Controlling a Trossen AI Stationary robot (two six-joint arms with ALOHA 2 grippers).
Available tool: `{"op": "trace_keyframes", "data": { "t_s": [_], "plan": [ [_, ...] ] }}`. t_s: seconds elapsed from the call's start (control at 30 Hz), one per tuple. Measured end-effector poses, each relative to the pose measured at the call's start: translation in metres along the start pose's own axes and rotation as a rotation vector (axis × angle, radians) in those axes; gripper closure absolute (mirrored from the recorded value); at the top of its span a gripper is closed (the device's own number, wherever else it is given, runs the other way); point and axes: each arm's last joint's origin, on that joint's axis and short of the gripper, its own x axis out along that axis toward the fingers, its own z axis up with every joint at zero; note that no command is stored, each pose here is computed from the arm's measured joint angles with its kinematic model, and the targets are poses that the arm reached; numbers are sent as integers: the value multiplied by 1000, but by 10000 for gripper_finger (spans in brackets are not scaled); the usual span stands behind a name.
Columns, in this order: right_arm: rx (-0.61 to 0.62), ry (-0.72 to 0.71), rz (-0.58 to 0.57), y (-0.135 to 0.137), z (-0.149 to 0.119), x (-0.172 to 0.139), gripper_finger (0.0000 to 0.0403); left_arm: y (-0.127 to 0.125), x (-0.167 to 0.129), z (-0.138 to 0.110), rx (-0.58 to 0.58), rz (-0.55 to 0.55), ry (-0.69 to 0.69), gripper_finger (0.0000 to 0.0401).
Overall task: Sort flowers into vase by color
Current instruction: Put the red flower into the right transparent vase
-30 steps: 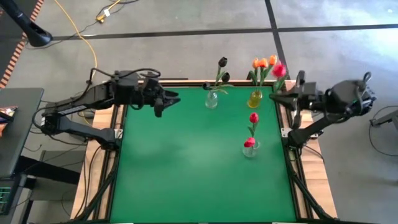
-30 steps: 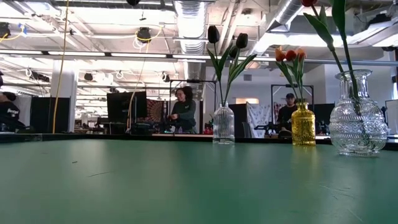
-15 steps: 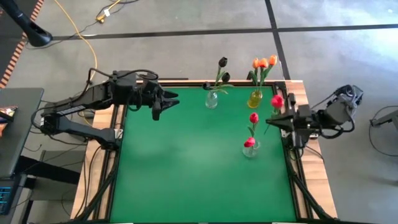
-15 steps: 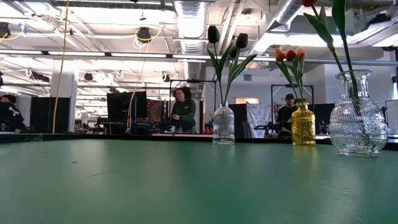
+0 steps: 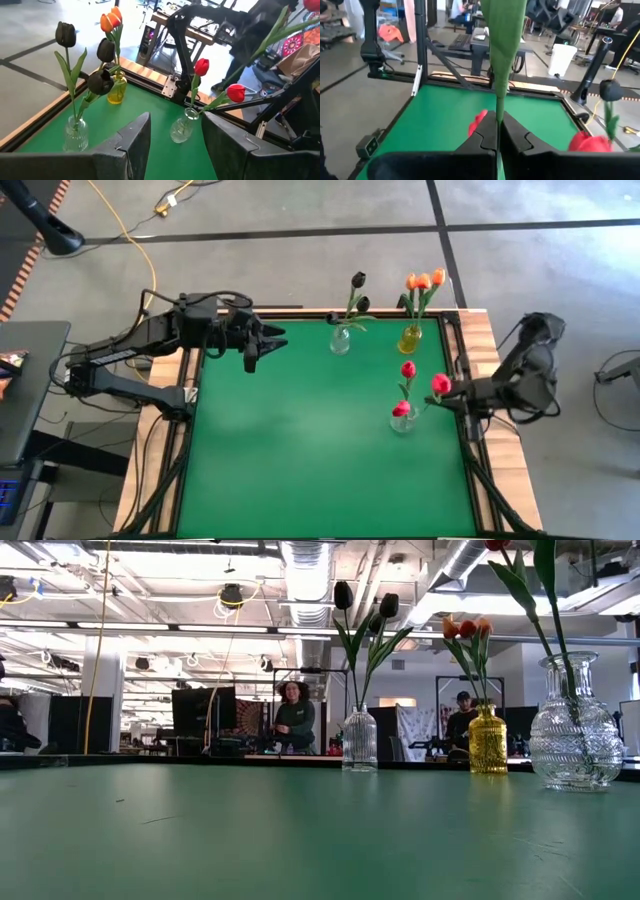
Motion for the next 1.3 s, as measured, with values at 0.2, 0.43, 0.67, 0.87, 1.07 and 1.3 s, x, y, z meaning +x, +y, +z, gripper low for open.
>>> {"op": "trace_keyframes", "data": {
  "t_s": [0.2, 0.43, 0.67, 0.87, 1.07, 1.3],
  "plan": [
    [85, -76, -4, 7, -34, 6, 376, 0, 0, 0, 1, 13, -5, 236],
    [82, -75, -54, 6, -60, 8, 376, 0, 0, 0, -7, 13, -4, 236],
    [86, -78, -57, 3, -68, 6, 376, 0, 0, 0, -27, 1, 1, 236],
    [36, -42, -153, 6, -92, 12, 376, 0, 0, 0, -28, 0, 1, 236],
    [29, -40, -209, 7, -99, 13, 376, 0, 0, 0, -37, 0, 2, 236],
    [39, -36, -210, 7, -100, 14, 374, 0, 0, 0, -39, 0, 2, 236]
  ]
}}
